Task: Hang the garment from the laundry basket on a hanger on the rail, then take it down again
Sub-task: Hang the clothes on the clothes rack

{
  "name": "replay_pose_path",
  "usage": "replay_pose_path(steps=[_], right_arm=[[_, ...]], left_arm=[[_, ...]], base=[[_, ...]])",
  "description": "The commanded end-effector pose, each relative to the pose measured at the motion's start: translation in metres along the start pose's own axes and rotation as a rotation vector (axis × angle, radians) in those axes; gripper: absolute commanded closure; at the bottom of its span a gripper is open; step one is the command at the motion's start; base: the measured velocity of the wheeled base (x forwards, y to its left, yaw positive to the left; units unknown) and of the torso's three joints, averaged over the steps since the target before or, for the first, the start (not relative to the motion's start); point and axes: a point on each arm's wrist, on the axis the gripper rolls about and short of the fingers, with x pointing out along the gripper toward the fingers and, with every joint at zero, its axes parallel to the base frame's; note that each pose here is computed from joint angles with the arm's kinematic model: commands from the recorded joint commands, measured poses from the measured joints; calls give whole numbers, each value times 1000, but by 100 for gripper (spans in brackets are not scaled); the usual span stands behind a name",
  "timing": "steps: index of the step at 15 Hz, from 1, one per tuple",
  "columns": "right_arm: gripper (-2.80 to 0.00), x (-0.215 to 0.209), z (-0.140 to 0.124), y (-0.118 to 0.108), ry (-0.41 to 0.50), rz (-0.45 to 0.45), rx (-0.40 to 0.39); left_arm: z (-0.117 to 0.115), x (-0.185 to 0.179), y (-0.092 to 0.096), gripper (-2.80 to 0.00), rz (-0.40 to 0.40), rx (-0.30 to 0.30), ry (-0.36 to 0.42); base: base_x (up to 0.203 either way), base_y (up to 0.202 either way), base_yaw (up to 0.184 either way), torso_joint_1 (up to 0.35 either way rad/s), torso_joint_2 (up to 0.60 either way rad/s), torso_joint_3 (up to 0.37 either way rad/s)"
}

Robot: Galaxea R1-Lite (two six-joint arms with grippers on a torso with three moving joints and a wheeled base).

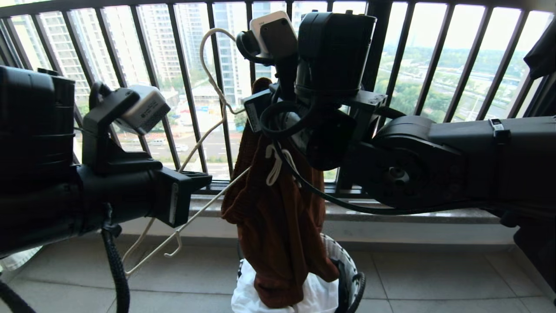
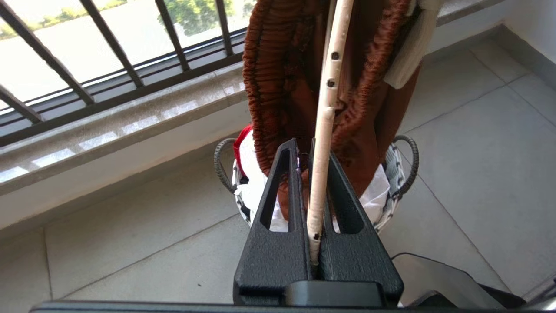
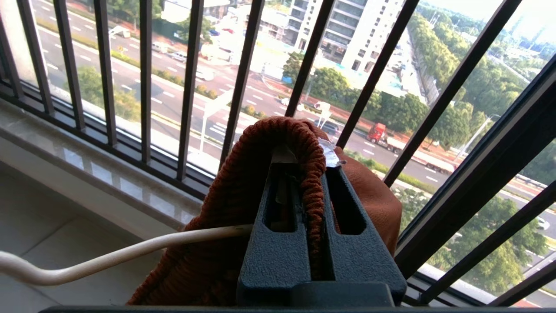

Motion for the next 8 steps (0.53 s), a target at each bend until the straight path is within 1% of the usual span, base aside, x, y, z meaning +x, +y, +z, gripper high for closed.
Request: replay_pose_path(steps=[1,2,4,8], right_arm=[[0,1,0,-2,1,-17,18],[0,1,0,-2,2,-20,19],[0,1,0,-3,6,-31,19],[0,0,0,1,7,-24,19]], left_arm=[[-5,30,-1,0,125,-2,48],[-3,36,-1,0,146,-18,16],[0,44,-2,0,155,-53,-27],[2,53,-3,0,156,-100,-69]], base=[[0,0,0,0,0,0],[0,0,0,0,0,0],[0,0,0,0,0,0],[0,0,0,0,0,0]])
